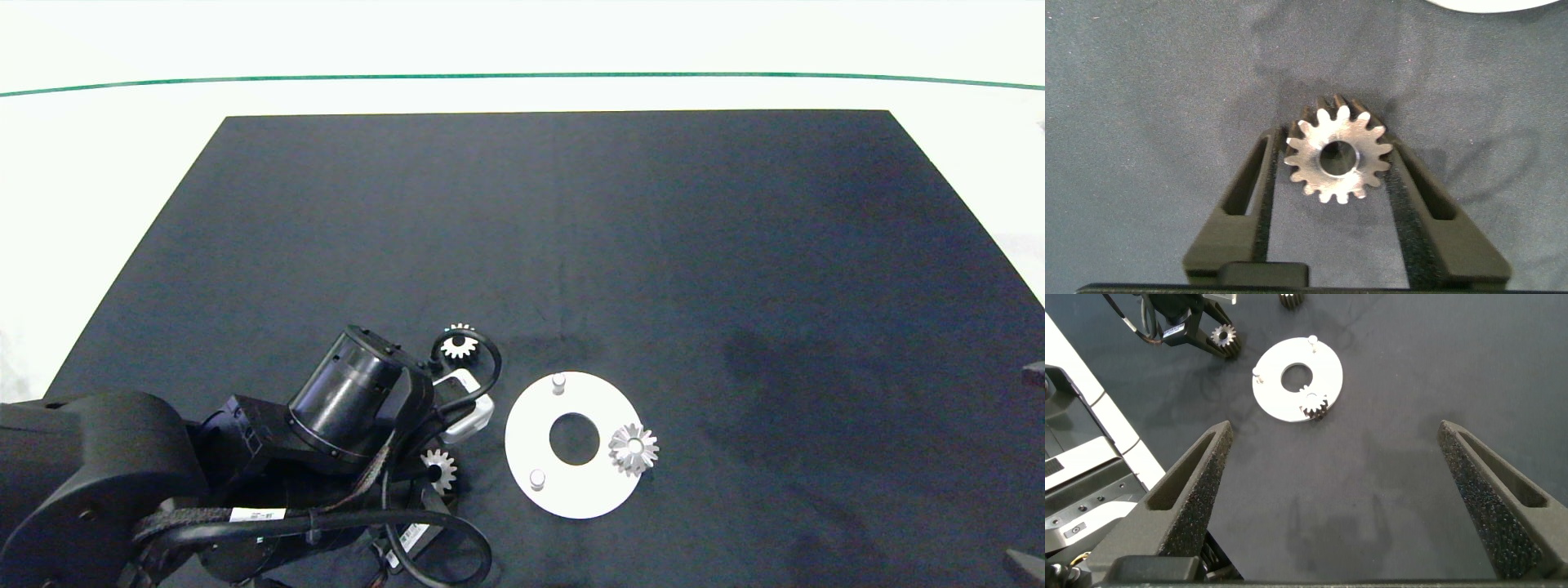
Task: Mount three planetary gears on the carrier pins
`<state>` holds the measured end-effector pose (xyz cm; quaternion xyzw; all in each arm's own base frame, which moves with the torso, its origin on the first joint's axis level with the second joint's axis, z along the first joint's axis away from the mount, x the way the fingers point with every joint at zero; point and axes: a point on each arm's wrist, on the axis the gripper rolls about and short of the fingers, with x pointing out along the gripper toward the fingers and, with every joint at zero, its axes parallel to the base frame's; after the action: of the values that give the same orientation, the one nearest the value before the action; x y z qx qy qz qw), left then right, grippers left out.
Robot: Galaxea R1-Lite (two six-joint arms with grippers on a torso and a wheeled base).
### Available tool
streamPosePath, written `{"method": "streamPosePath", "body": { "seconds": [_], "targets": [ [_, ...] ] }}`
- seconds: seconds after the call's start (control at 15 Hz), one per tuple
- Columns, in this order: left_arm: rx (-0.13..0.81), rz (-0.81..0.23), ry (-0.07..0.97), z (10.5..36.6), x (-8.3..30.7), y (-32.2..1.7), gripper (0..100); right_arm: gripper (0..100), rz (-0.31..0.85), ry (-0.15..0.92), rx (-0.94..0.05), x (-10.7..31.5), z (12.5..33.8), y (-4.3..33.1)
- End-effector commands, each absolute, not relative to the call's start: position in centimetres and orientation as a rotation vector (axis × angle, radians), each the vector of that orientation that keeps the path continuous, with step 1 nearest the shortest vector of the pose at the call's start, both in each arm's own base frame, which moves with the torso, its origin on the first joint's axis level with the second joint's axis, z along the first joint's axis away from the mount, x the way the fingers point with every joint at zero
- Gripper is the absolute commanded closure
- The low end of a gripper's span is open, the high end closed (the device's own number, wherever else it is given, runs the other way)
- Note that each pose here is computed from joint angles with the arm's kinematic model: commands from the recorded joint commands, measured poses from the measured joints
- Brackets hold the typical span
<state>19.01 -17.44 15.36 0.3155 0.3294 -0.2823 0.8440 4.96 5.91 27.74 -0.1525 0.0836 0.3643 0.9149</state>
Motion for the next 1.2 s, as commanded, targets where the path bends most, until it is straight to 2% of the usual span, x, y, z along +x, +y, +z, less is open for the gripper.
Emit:
{"method": "streamPosePath", "body": {
  "seconds": [0.07, 0.4, 0.6, 0.87, 1.2],
  "targets": [
    [0.633, -0.592, 0.693, 15.5, 18.8, -17.7, 61, 0, 0.746, 0.173, -0.315, 5.0, 27.7, 5.9],
    [0.624, -0.593, 0.692, 15.6, 18.6, -17.7, 71, 0, 0.744, 0.169, -0.309, 5.0, 27.9, 5.9],
    [0.605, -0.598, 0.647, 16.9, 18.2, -17.5, 77, 0, 0.745, 0.167, -0.308, 5.0, 27.9, 5.9],
    [0.612, -0.637, 0.611, 17.6, 17.7, -18.5, 78, 0, 0.747, 0.167, -0.308, 5.0, 27.9, 5.9],
    [0.646, -0.735, 0.571, 19.3, 16.4, -21.1, 78, 0, 0.744, 0.166, -0.307, 5.0, 28.0, 5.9]
  ]
}}
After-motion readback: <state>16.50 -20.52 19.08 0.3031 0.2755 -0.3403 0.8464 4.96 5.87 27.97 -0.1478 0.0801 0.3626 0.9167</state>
